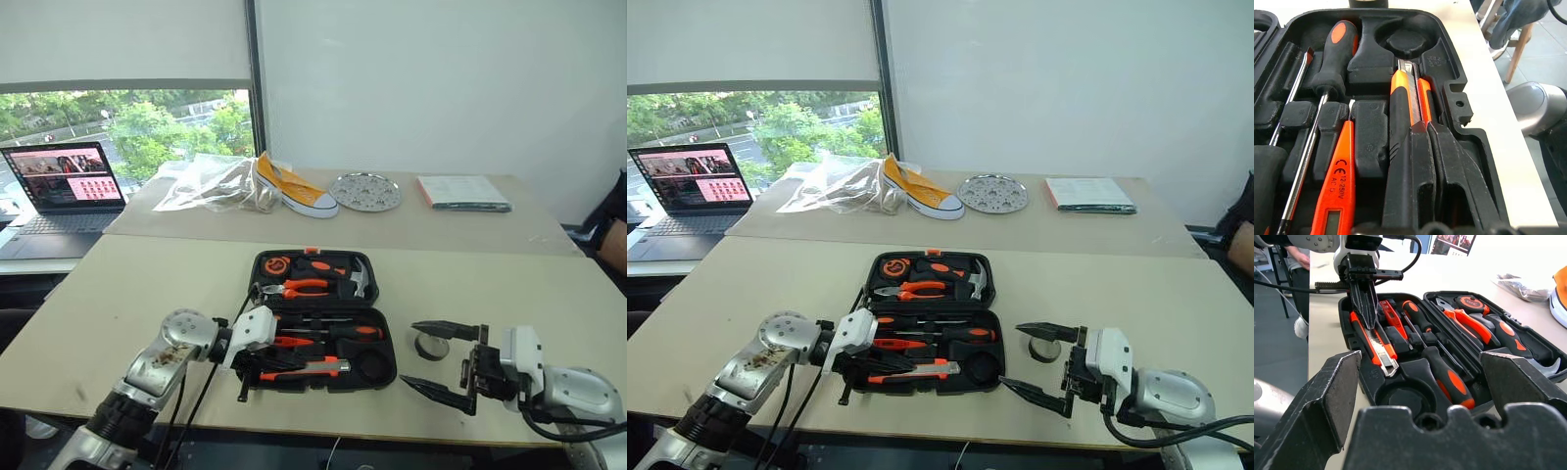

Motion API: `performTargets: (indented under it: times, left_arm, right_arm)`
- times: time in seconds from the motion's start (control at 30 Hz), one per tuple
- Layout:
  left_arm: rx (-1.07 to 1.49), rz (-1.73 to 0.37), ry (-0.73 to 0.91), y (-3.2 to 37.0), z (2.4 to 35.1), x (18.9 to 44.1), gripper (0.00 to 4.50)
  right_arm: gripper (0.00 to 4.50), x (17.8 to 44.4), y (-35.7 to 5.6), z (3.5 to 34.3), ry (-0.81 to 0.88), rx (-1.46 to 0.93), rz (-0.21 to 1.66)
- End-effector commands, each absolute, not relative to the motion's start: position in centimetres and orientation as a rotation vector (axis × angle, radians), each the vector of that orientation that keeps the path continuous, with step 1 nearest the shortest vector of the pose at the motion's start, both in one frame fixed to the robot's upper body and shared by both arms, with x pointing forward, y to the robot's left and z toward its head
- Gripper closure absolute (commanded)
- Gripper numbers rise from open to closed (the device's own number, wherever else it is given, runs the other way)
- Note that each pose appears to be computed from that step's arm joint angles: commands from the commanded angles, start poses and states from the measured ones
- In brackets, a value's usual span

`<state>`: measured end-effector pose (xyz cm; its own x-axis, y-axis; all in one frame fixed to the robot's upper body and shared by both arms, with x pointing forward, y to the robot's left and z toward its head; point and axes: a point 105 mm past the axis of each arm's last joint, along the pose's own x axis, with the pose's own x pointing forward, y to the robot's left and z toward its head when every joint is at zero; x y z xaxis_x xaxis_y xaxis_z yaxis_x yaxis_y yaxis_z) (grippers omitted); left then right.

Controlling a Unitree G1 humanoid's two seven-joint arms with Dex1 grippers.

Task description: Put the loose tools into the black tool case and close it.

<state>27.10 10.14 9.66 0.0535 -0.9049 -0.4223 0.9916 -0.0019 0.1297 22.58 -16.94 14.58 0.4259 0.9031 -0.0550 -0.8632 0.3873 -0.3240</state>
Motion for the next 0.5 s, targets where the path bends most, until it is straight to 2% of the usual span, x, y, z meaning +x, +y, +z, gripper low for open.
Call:
performTargets:
  times: [0.03, 0.1, 0.23, 0.43, 0.5]
  left_arm:
    - [0.364, -1.459, 0.422, 10.9, 7.2, 26.6, 4.37]
    - [0.334, -1.429, 0.526, 11.5, 5.9, 26.1, 4.37]
    - [0.308, -1.383, 0.623, 12.0, 4.5, 25.8, 4.37]
    - [0.287, -1.331, 0.654, 12.5, 4.2, 26.1, 4.37]
    - [0.302, -1.36, 0.578, 12.2, 5.0, 26.3, 4.37]
  right_arm:
    - [0.0, 22.2, -16.9, 15.9, -0.181, -0.34, 1.129]
    - [0.0, 22.1, -16.8, 15.9, -0.178, -0.335, 1.136]
    - [0.0, 22.1, -16.7, 16.0, -0.18, -0.329, 1.136]
    - [0.0, 22.1, -16.3, 15.9, -0.181, -0.317, 1.138]
    - [0.0, 22.1, -16.4, 15.8, -0.181, -0.316, 1.135]
